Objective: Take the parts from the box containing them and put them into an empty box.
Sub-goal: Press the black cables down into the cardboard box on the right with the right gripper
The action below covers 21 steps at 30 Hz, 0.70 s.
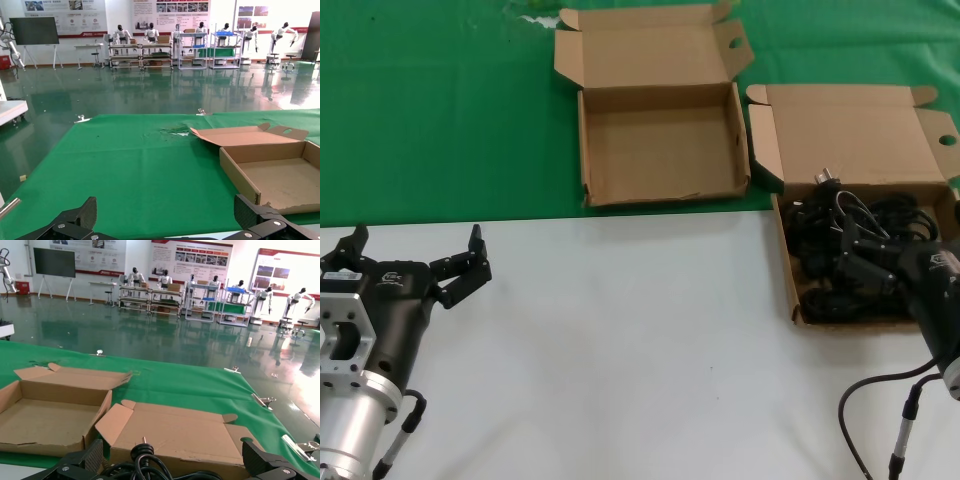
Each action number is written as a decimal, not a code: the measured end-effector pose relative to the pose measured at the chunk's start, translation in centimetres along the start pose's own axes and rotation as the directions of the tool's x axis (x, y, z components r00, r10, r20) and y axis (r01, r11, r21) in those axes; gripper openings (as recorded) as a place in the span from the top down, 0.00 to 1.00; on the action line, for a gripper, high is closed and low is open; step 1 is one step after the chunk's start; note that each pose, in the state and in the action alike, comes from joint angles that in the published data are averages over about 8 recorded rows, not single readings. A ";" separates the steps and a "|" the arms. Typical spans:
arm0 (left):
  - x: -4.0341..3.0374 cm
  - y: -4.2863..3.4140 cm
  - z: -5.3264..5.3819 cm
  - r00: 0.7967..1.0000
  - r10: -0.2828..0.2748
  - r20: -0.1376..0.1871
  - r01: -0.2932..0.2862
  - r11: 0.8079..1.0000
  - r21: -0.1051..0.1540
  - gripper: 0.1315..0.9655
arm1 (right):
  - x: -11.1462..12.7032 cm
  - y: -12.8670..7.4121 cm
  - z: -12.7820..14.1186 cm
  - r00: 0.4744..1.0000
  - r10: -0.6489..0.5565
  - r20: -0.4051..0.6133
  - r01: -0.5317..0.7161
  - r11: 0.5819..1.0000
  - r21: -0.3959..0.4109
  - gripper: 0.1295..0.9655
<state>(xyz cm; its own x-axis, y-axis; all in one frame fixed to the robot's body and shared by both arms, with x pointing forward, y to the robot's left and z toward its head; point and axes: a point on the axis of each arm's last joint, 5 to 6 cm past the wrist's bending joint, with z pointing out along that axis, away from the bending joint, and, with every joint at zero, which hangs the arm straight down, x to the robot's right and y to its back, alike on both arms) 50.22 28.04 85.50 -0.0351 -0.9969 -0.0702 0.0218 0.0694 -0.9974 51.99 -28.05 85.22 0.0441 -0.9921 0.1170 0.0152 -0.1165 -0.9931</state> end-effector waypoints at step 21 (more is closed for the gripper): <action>0.00 0.00 0.0 1.000 0.000 0.000 0.000 1.000 0.000 0.00 | 0.0 0.0 0.0 1.000 0.000 0.000 0.000 1.000 0.000 0.00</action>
<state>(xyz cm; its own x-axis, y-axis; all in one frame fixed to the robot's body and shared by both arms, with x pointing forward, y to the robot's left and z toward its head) 50.22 28.04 85.50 -0.0351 -0.9969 -0.0706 0.0218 0.0698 -0.9973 51.99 -28.05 85.22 0.0441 -0.9921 0.1170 0.0152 -0.1165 -0.9931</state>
